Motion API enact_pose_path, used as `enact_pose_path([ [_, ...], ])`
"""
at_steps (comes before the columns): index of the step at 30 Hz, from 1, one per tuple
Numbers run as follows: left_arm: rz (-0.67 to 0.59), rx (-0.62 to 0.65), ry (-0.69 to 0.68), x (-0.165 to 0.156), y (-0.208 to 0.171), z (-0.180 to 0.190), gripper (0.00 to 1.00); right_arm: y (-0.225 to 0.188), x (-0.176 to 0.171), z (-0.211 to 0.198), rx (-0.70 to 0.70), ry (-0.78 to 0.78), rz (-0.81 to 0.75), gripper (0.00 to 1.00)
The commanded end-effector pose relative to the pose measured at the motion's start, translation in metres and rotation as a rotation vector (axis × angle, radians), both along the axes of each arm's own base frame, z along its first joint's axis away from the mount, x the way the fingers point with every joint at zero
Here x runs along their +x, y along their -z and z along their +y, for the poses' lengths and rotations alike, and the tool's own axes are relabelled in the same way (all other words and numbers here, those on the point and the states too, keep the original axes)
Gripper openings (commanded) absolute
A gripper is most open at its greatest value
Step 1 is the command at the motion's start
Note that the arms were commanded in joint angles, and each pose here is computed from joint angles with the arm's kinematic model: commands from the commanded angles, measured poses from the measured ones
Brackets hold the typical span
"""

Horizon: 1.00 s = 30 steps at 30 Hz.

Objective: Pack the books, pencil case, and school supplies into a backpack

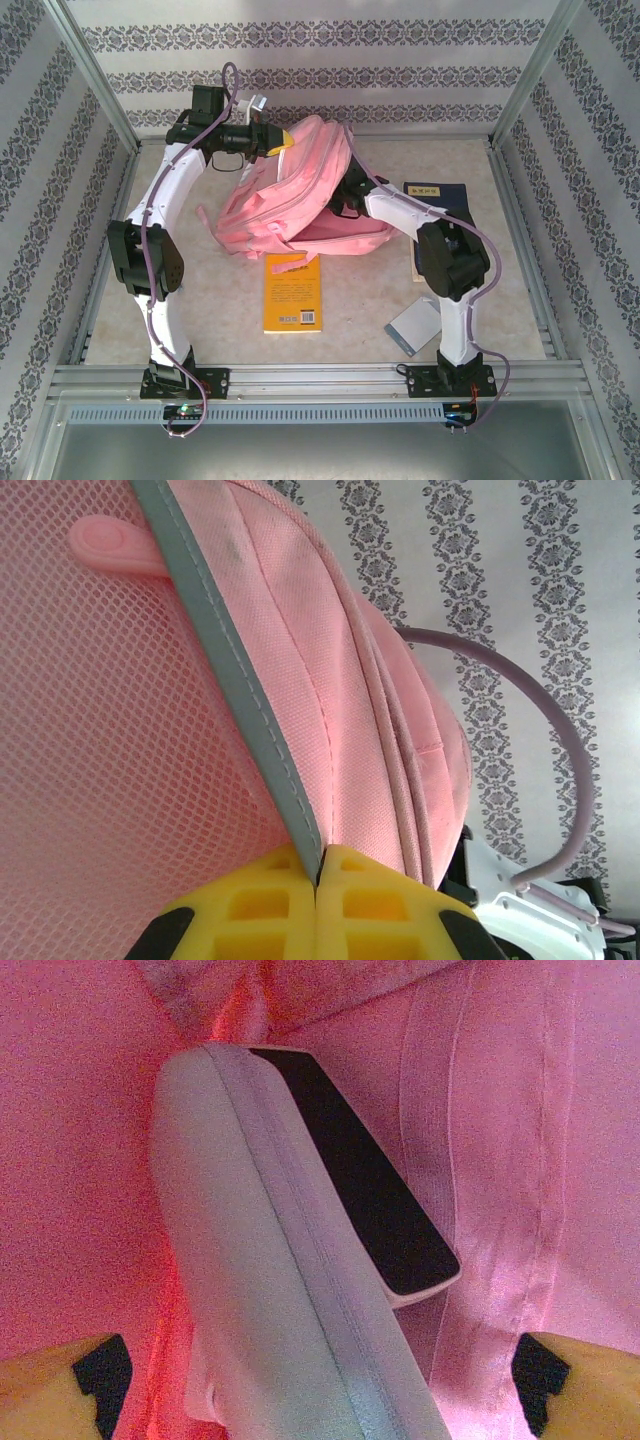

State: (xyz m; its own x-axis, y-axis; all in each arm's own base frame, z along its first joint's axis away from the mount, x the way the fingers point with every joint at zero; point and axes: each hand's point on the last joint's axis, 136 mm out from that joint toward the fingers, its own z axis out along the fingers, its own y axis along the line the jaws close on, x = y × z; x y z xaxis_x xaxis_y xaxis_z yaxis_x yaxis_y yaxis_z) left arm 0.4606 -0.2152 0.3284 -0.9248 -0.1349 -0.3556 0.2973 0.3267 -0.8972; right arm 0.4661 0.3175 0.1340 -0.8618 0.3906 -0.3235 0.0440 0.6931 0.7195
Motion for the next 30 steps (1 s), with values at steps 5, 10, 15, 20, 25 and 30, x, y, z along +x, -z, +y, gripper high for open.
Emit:
enact_pose_path([
  [5, -0.172, -0.044, 0.024, -0.004, -0.047, 0.009, 0.00, -0.054, -0.009, -0.012, -0.026, -0.037, -0.154, 0.98],
  [10, -0.171, -0.036, 0.007, -0.004, -0.048, 0.013, 0.00, -0.054, -0.022, -0.046, -0.185, -0.003, -0.152, 0.98],
  [15, -0.164, -0.010, -0.044, 0.000, -0.045, 0.022, 0.00, -0.078, -0.047, -0.107, -0.539, 0.097, -0.245, 0.98],
  [20, -0.158, 0.014, -0.084, 0.003, -0.042, 0.028, 0.00, -0.120, -0.075, -0.152, -0.629, 0.147, -0.373, 0.98],
  [25, -0.145, 0.038, -0.119, 0.009, -0.037, 0.033, 0.00, -0.140, -0.103, -0.172, -0.529, 0.066, -0.426, 0.92],
  [30, -0.125, 0.043, -0.144, 0.016, -0.033, 0.035, 0.00, -0.114, -0.137, -0.194, -0.601, 0.072, -0.263, 0.85],
])
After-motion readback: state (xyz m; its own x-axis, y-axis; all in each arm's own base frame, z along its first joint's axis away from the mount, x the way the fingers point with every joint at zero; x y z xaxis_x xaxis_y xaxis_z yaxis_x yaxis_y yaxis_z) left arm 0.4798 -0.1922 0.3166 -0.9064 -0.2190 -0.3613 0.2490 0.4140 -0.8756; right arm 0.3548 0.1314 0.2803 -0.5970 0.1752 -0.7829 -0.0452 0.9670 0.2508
